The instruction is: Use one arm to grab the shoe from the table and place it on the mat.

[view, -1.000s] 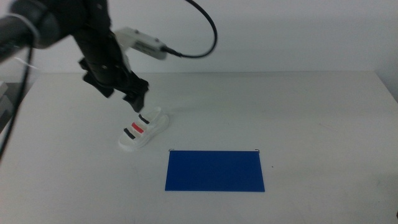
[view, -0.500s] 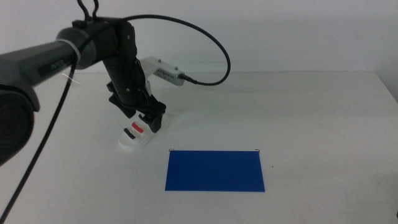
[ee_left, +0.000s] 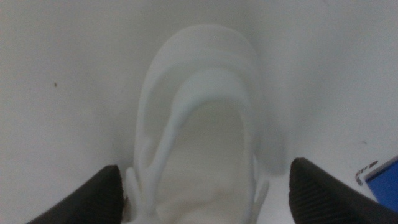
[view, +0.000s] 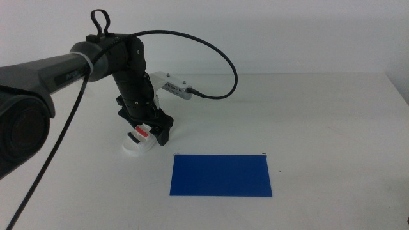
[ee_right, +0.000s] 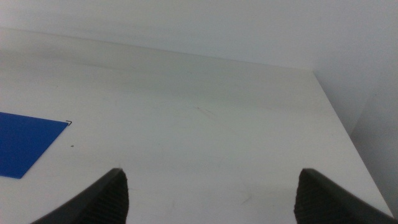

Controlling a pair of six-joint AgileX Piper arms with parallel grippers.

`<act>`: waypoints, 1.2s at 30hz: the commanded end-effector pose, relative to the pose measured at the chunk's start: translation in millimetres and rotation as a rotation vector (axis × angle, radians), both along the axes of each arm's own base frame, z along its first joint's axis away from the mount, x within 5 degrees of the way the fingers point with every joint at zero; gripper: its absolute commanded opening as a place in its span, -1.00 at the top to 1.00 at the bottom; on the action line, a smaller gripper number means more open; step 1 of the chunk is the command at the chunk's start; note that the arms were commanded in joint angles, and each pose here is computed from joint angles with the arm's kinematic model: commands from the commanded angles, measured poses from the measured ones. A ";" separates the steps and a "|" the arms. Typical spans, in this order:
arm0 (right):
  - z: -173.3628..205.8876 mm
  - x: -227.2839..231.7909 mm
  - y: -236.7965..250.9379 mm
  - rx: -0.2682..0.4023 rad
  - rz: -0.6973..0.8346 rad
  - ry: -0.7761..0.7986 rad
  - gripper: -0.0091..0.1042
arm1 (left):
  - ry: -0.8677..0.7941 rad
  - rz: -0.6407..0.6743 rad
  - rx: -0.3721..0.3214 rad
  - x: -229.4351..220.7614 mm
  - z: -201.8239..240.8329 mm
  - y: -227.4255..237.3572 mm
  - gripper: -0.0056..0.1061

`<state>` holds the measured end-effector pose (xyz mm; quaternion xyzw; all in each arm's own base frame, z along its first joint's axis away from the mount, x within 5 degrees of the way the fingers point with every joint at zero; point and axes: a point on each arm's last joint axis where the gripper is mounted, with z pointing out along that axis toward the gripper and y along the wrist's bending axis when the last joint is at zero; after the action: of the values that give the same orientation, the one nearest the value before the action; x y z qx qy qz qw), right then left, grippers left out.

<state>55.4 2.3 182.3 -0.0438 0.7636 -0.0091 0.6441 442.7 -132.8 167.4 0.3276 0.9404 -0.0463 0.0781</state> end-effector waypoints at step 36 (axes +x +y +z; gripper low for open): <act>4.6 1.3 -0.1 -0.018 0.001 -0.065 -0.53 | -0.088 0.010 -0.048 -69.8 122.0 -64.7 0.69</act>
<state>55.4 2.3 182.3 -0.0438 0.7636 -0.0091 0.6441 387.2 -191.4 252.4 0.3277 0.9392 -0.0397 0.0949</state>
